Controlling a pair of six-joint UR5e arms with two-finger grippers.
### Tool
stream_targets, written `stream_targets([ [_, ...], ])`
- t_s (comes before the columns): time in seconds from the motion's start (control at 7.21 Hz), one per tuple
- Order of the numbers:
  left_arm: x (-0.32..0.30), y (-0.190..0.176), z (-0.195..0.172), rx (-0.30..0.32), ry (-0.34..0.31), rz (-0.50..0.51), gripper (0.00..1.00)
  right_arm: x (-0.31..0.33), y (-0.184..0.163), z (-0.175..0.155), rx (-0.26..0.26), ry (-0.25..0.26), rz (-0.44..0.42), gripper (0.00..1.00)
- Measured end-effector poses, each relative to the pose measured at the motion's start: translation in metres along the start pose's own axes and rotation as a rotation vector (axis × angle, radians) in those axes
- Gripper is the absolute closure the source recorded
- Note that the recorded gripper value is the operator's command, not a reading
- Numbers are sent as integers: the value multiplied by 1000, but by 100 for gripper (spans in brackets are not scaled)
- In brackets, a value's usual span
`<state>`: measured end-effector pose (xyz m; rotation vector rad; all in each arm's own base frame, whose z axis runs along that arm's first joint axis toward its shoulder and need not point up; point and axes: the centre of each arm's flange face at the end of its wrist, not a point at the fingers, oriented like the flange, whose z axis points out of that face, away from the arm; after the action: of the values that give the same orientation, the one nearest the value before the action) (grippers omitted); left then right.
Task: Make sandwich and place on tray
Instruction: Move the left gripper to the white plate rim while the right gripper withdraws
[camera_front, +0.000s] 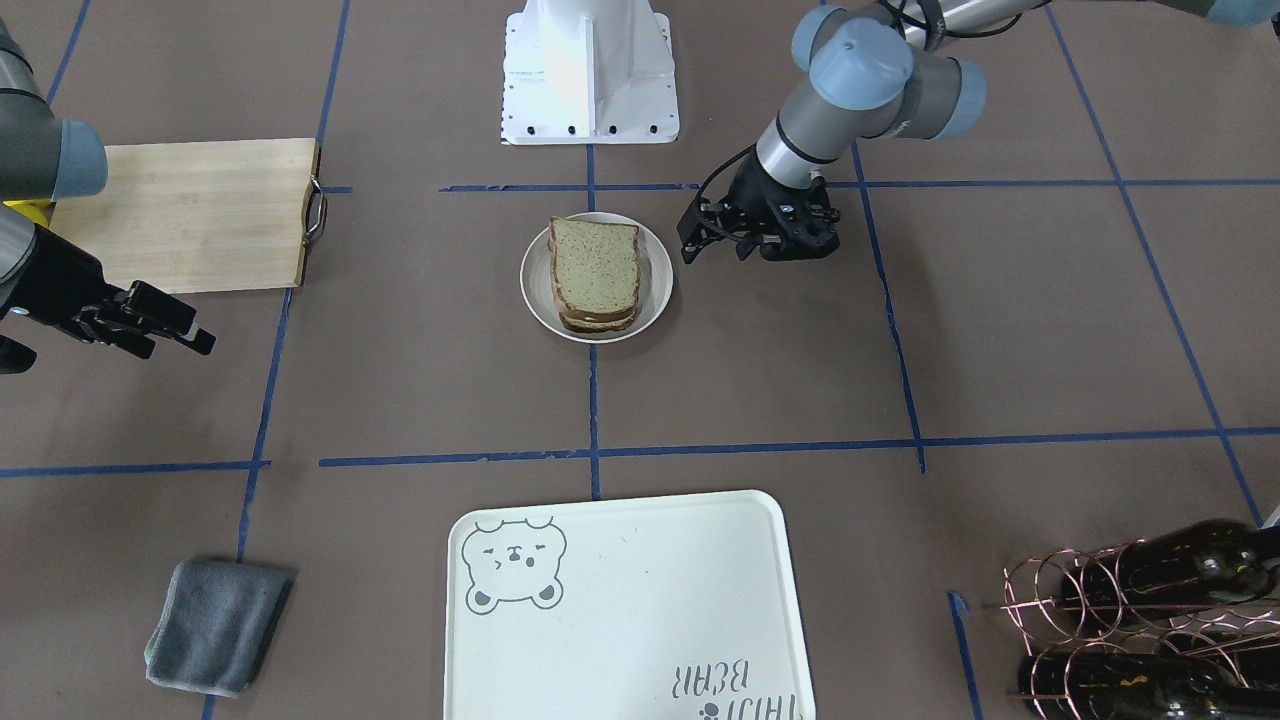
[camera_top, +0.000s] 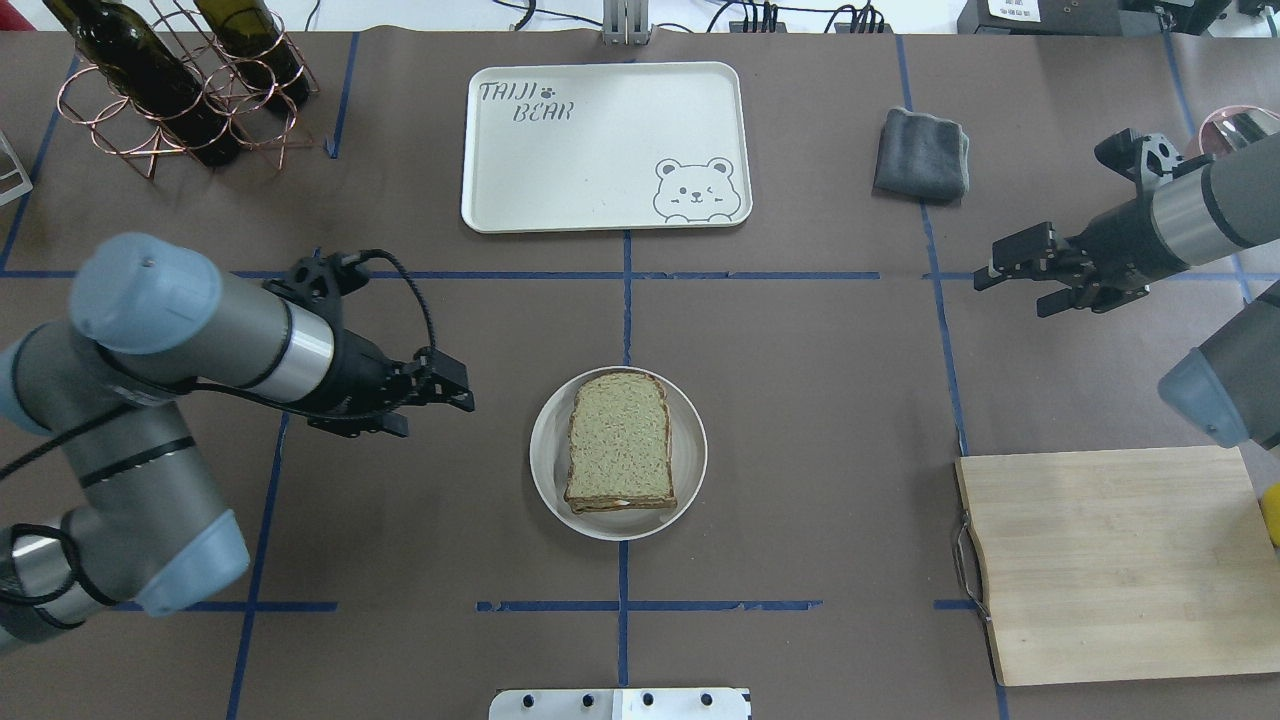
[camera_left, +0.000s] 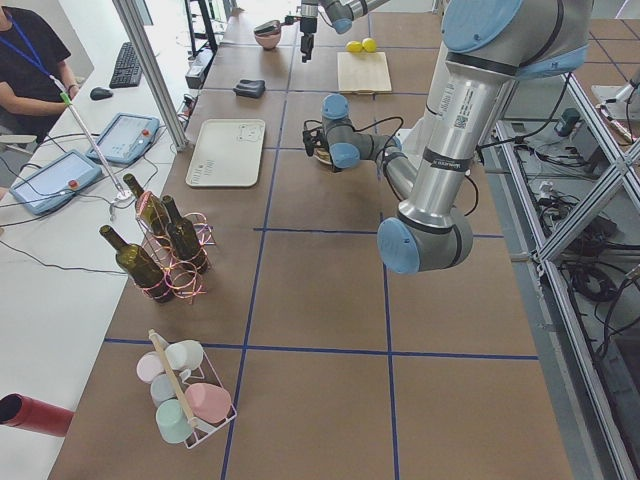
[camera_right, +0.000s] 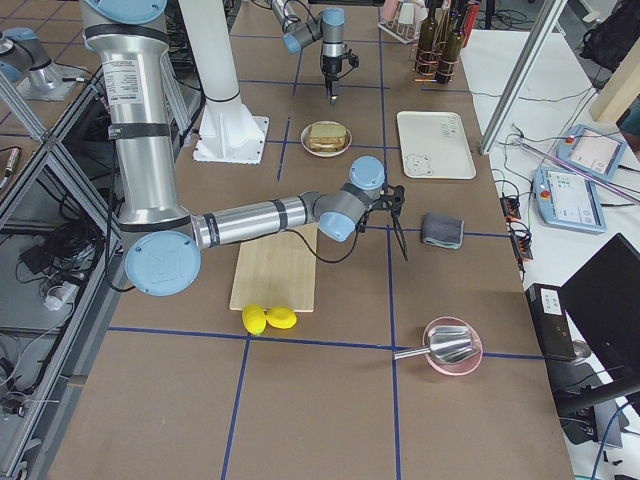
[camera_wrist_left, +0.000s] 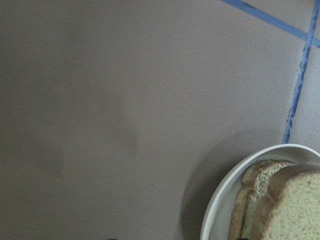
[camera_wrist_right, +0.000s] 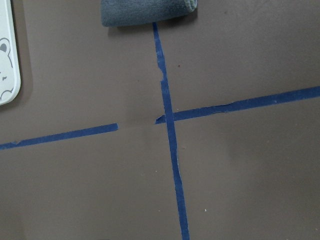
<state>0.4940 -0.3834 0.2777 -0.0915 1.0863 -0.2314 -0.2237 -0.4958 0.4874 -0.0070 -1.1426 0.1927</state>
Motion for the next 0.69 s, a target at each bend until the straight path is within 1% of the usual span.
stream_targets([
  [0.14,8,6,15,7,-23,3,39,4,1,0,1,4,1,0],
  [0.28,15,15,30,-3,-37,11,39,5,1,0,1,6,0,0],
  [0.42,20,24,41,-17,-44,19,44,5,1,1,1,7,0,0],
  [0.55,23,30,48,-27,-49,23,62,6,2,1,1,8,0,0],
  [0.69,24,34,54,-35,-55,27,89,6,2,2,-1,9,0,0],
])
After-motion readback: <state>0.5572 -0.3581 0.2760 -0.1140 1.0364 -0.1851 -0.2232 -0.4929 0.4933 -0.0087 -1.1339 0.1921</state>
